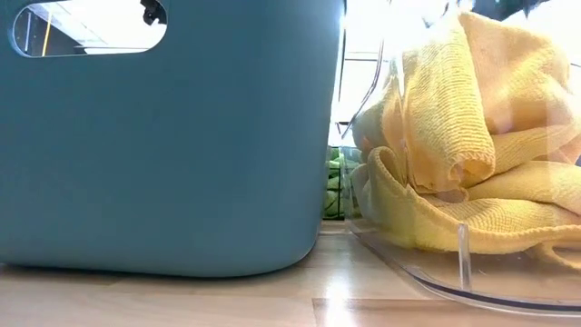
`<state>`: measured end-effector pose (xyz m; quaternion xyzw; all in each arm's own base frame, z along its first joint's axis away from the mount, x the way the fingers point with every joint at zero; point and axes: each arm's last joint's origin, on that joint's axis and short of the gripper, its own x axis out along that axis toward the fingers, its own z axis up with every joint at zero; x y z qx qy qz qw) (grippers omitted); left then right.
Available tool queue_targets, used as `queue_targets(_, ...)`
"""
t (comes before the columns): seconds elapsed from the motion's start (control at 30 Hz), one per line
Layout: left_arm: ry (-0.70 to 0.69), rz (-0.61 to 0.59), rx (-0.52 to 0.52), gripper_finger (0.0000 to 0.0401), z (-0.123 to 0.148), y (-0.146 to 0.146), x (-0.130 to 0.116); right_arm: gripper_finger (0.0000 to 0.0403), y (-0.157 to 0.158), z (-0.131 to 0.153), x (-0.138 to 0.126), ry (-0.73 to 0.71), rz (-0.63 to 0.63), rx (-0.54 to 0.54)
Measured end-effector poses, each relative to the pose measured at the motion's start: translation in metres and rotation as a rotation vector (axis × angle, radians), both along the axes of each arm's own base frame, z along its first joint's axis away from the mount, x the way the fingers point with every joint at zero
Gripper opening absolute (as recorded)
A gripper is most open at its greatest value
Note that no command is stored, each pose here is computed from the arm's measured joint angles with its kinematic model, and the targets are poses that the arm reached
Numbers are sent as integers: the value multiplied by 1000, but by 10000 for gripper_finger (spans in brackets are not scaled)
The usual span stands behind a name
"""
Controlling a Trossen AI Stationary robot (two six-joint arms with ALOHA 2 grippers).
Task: Sort microfiber towel by color & place in baskets
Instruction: Put the yellow microfiber cloth into the transparent bin
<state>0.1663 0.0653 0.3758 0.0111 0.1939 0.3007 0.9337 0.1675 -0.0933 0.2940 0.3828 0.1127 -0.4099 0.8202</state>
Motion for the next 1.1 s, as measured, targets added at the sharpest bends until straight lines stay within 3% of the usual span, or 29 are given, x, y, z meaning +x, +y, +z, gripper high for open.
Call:
queue_targets(0.17, -112, -84, 34, 181, 11, 4, 4, 5, 49, 59, -4, -420, 264, -227)
queue_targets(0.27, -187, -110, 58, 181, 18, 8, 8, 4, 75, 74, 2, -582, 414, -259)
queue_targets(0.37, -243, -108, 83, 181, 22, 13, 13, 3, 101, 74, 15, -634, 530, -223)
queue_targets(0.6, -248, -143, 62, 181, 18, 21, 22, 3, 166, 40, 48, -572, 738, 168)
queue_targets(0.8, -230, -182, 38, 181, 13, 26, 28, 3, 202, 18, 50, -477, 744, 456)
queue_targets(0.97, -212, -167, 28, 181, 9, 31, 32, 2, 209, -5, 49, -294, 665, 611)
queue_targets(1.1, -207, -167, 24, 181, 8, 33, 34, 1, 212, -15, 59, -213, 676, 664)
